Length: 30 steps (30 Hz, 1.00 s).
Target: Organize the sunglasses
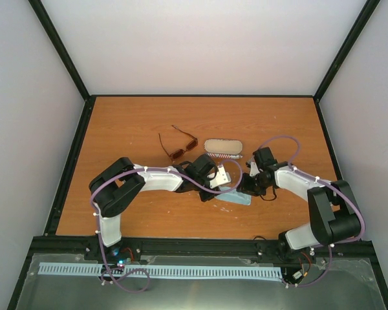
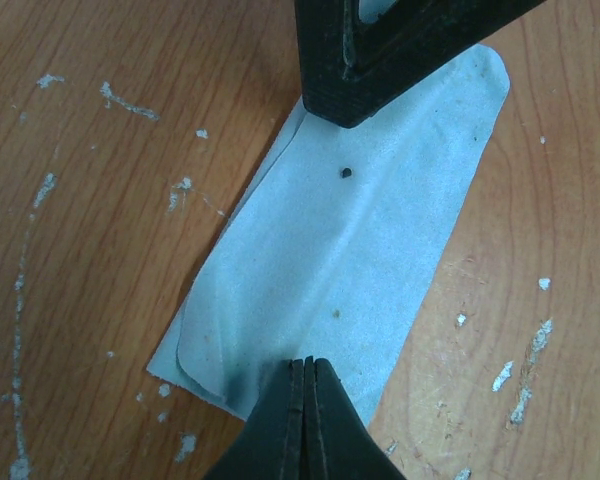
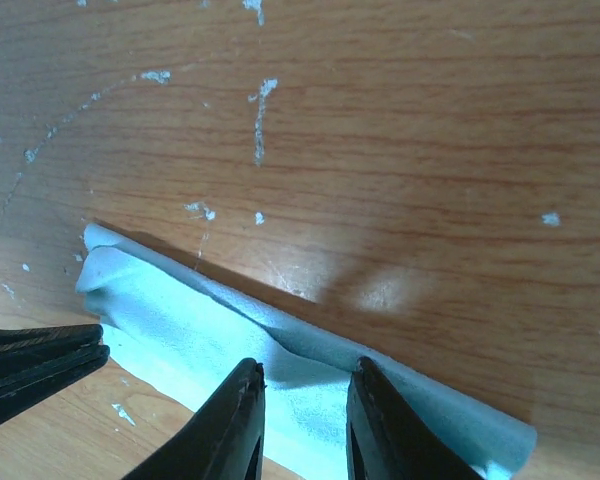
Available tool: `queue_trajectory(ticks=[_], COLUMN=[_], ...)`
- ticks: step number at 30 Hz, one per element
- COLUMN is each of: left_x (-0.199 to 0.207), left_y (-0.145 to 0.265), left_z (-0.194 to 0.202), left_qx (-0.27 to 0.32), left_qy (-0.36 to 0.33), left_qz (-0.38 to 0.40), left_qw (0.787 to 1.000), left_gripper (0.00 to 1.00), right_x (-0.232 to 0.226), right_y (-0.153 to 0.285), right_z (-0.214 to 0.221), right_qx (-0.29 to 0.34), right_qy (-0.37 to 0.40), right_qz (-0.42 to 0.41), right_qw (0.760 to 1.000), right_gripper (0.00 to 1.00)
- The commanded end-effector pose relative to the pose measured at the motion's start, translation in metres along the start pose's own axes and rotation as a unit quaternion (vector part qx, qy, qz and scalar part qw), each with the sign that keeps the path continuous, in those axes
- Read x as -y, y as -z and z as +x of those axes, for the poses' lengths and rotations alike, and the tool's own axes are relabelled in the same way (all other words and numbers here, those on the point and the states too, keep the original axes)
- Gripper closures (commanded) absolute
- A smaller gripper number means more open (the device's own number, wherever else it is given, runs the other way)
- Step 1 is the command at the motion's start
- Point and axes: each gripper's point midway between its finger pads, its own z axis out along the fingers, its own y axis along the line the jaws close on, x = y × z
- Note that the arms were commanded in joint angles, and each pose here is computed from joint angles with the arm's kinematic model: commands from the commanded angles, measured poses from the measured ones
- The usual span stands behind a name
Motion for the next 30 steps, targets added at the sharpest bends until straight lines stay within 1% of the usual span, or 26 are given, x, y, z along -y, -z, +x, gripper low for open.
queue_trajectory(ticks=[1, 5, 9, 13, 17, 22, 27, 30], left_x=[0.003, 0.003, 0.003, 0.003, 0.003, 0.003, 0.003, 0.003], left_y=[0.006, 0.006, 0.007, 0.007, 0.007, 0.007, 0.007, 0.008], left_z=[-0.011, -0.011, -0.011, -0.011, -0.011, -0.011, -0.01, -0.01], left_qx=[0.014, 0.015, 0.017, 0.017, 0.016, 0.016, 0.017, 0.017], left_qy=[-0.017, -0.017, -0.019, -0.018, -0.019, -0.019, -0.019, -0.019], left_qz=[-0.002, -0.002, -0.006, -0.004, -0.005, -0.005, -0.005, -0.005], left_qw=[1.0, 1.0, 1.0, 1.0, 1.0, 1.0, 1.0, 1.0], left_gripper=[0.99, 1.0, 1.0, 0.99, 0.99, 0.99, 0.99, 0.99], right_x=[-0.001, -0.001, -0.003, -0.001, 0.001, 0.027, 0.043, 0.047], right_y=[0.002, 0.001, 0.018, 0.015, 0.019, 0.027, 0.03, 0.027], right_z=[-0.002, -0.002, -0.016, -0.013, -0.017, -0.018, -0.014, -0.009], right_qx=[-0.01, -0.015, 0.029, 0.012, 0.026, 0.047, 0.054, 0.044], right_qy=[0.016, 0.017, 0.029, 0.032, 0.03, 0.0, -0.029, -0.036], right_qz=[0.004, 0.008, 0.023, 0.03, 0.039, 0.106, 0.129, 0.132], right_qw=[1.0, 1.0, 0.999, 0.999, 0.998, 0.993, 0.99, 0.99], right_gripper=[0.76, 0.77, 0.76, 0.76, 0.76, 0.78, 0.78, 0.8])
